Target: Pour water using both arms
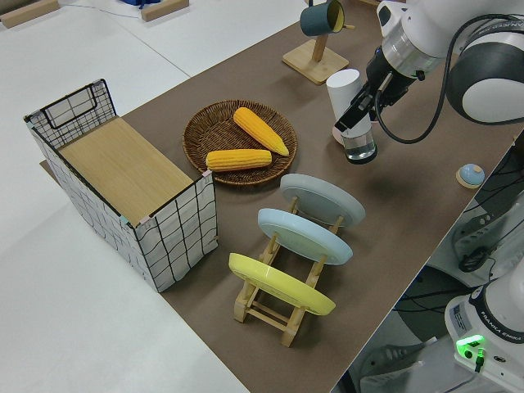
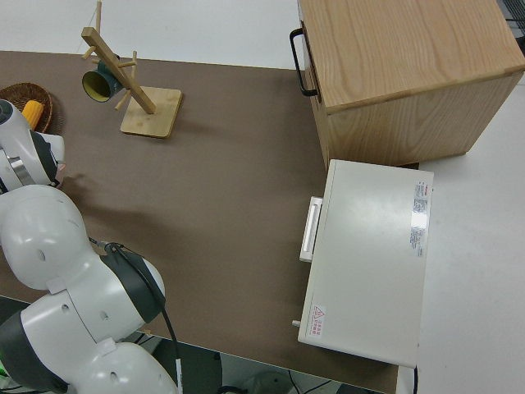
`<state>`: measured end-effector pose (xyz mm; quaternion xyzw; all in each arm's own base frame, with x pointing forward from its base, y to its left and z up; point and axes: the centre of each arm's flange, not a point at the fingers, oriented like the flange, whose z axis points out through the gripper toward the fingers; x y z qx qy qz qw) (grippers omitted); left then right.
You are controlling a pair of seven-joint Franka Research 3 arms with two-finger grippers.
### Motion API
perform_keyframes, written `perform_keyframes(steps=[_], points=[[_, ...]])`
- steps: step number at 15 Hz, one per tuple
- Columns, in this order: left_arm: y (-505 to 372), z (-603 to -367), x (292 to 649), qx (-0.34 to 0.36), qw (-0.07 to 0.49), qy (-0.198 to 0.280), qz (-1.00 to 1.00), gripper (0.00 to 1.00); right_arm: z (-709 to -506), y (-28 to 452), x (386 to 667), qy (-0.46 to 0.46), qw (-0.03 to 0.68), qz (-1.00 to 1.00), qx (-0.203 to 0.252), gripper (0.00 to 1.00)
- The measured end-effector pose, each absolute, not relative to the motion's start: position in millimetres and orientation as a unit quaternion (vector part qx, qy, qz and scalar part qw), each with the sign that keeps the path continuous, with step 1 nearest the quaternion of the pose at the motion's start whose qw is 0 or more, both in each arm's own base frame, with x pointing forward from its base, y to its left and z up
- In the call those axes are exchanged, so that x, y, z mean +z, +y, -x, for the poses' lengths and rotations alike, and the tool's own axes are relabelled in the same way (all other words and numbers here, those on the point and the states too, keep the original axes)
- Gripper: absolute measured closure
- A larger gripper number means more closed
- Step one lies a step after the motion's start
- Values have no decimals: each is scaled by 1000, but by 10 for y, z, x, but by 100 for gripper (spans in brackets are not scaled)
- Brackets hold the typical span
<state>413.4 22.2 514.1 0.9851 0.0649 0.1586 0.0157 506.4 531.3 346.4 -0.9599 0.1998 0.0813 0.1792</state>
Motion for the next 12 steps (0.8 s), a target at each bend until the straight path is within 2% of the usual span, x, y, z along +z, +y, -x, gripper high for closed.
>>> perform_keyframes(steps=[3,6,9,10,11,12], points=[[222,-4134,5140,159,16,65,-985,37,-5030,5367,3406,201,180,959,82,94],[222,-4133,5140,159,16,65,-985,37,-5051,5373,3422,204,182,959,80,90],[222,-4133,5140,159,16,65,-985,37,-5072,5371,3441,206,184,958,79,58],[222,-4133,5140,159,16,65,-985,37,-5091,5363,3458,207,185,958,79,50],[222,-4133,5140,159,16,65,-985,37,-5116,5346,3486,208,182,958,80,35],[222,-4133,5140,159,16,65,-985,37,-5144,5335,3537,208,179,958,82,26]])
